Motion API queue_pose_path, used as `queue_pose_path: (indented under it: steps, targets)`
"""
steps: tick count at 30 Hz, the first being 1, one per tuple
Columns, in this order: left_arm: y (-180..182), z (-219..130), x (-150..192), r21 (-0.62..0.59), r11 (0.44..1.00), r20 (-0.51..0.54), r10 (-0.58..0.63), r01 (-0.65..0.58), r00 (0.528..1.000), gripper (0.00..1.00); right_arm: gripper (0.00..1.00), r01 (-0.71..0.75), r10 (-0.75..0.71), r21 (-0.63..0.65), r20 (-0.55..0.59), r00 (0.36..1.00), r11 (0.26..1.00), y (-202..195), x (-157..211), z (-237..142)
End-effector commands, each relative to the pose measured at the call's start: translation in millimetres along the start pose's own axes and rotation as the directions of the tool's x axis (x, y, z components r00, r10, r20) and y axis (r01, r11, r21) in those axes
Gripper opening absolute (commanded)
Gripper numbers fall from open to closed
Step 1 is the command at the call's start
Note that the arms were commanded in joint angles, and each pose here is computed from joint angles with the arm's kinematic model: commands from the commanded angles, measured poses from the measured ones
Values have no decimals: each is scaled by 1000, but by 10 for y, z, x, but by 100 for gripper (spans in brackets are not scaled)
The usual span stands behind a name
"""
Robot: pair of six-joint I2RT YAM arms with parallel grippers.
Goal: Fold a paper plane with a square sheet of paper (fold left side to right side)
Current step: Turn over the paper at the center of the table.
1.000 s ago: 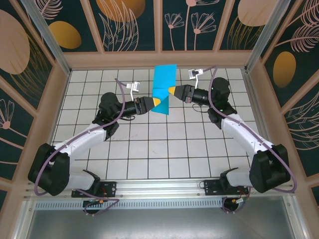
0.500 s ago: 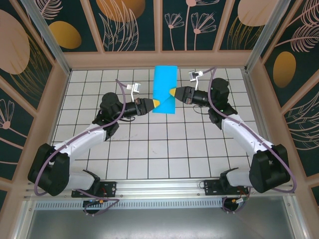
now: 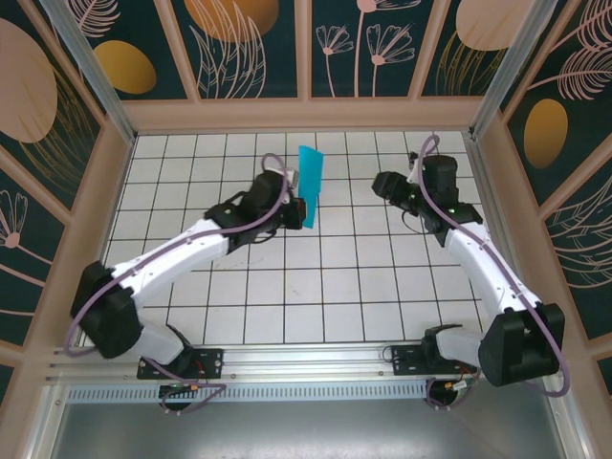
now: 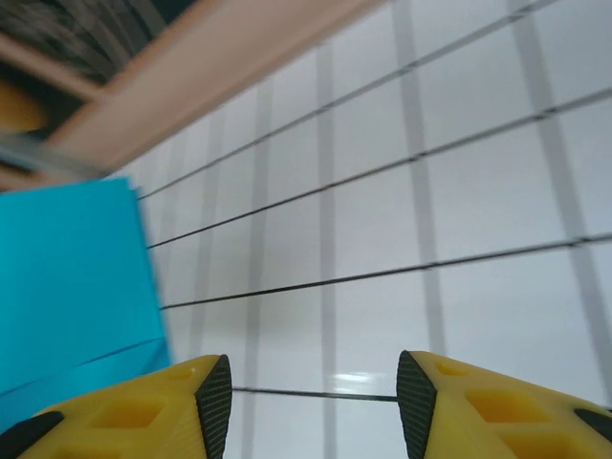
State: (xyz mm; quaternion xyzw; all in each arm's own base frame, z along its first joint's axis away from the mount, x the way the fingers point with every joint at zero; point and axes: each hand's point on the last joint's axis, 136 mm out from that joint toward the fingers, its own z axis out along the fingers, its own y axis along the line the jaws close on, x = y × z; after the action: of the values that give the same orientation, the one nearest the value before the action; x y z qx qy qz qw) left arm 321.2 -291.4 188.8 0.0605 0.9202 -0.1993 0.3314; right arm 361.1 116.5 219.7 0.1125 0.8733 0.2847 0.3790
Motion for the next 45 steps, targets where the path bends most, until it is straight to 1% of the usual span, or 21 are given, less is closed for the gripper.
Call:
queue_pose_path:
  steps: [1, 3, 6, 8, 9, 11, 14, 16, 17, 20, 23, 24, 27, 31, 33, 34, 36, 38, 40, 42, 45]
  targets:
    - [955, -135, 411, -564, 793, -201, 137, -229, 970, 0, 52, -25, 21, 240, 16, 1000, 971, -593, 129, -150]
    - [1026, -135, 480, -646, 708, -256, 153, -286, 955, 0, 52, -56, 51, 255, 28, 998, 965, -718, 171, -172]
    - [1014, -134, 498, -711, 612, -309, 172, -347, 935, 1, 52, -90, 82, 257, 40, 996, 962, -839, 211, -200]
    - [986, -87, 514, -724, 580, -338, 172, -373, 925, 3, 52, -101, 94, 255, 39, 995, 962, -878, 233, -207]
    - [956, -28, 550, -718, 580, -358, 167, -385, 919, 5, 52, -104, 98, 254, 37, 995, 962, -896, 249, -204]
    - [898, 125, 665, -693, 593, -403, 152, -410, 902, 7, 52, -110, 104, 251, 36, 994, 962, -916, 259, -203]
    - [768, 378, 901, -637, 632, -476, 129, -442, 870, 10, 52, -116, 111, 242, 37, 993, 963, -930, 272, -203]
    - [650, 543, 1046, -585, 679, -518, 109, -444, 849, 13, 52, -121, 116, 230, 32, 993, 966, -926, 286, -193]
    - [572, 628, 1107, -552, 713, -534, 96, -433, 840, 14, 52, -126, 123, 230, 30, 992, 965, -937, 294, -188]
    - [295, 842, 1196, -449, 799, -568, 89, -399, 818, 20, 52, -127, 127, 230, 15, 992, 965, -955, 317, -171]
    - [55, 1008, 1207, -363, 855, -581, 102, -370, 807, 25, 52, -130, 133, 231, 3, 991, 964, -982, 357, -161]
    - [-27, 1059, 1220, -327, 874, -587, 111, -360, 802, 28, 52, -132, 135, 235, 2, 991, 963, -1001, 370, -161]
    - [-265, 1141, 1185, -228, 920, -573, 137, -318, 808, 43, 52, -131, 140, 221, -25, 990, 966, -1010, 438, -125]
    - [-613, 1107, 975, -64, 971, -525, 164, -231, 835, 58, 52, -128, 141, 128, -98, 985, 984, -892, 567, -4]
    - [-698, 1029, 802, -4, 983, -487, 156, -181, 859, 59, 53, -136, 143, 61, -135, 980, 989, -790, 624, 62]
    - [-748, 994, 655, 32, 988, -444, 150, -151, 884, 60, 53, -141, 142, 21, -158, 977, 990, -714, 661, 104]
    - [-681, 875, 440, 68, 993, -394, 117, -98, 911, 61, 52, -148, 136, -43, -205, 969, 988, -548, 745, 206]
    - [-502, 742, 247, 88, 996, -342, 59, -31, 938, 63, 51, -149, 115, -114, -259, 959, 982, -320, 858, 339]
    - [-268, 621, 89, 100, 994, -287, -6, 36, 958, 66, 49, -140, 91, -153, -293, 952, 978, -114, 964, 491]
    - [-48, 498, -32, 122, 987, -231, -76, 106, 970, 69, 48, -129, 63, -189, -320, 945, 974, 110, 1067, 643]
    - [322, 375, -86, 159, 962, -175, -192, 220, 966, 71, 48, -103, 23, -211, -350, 936, 972, 372, 1192, 901]
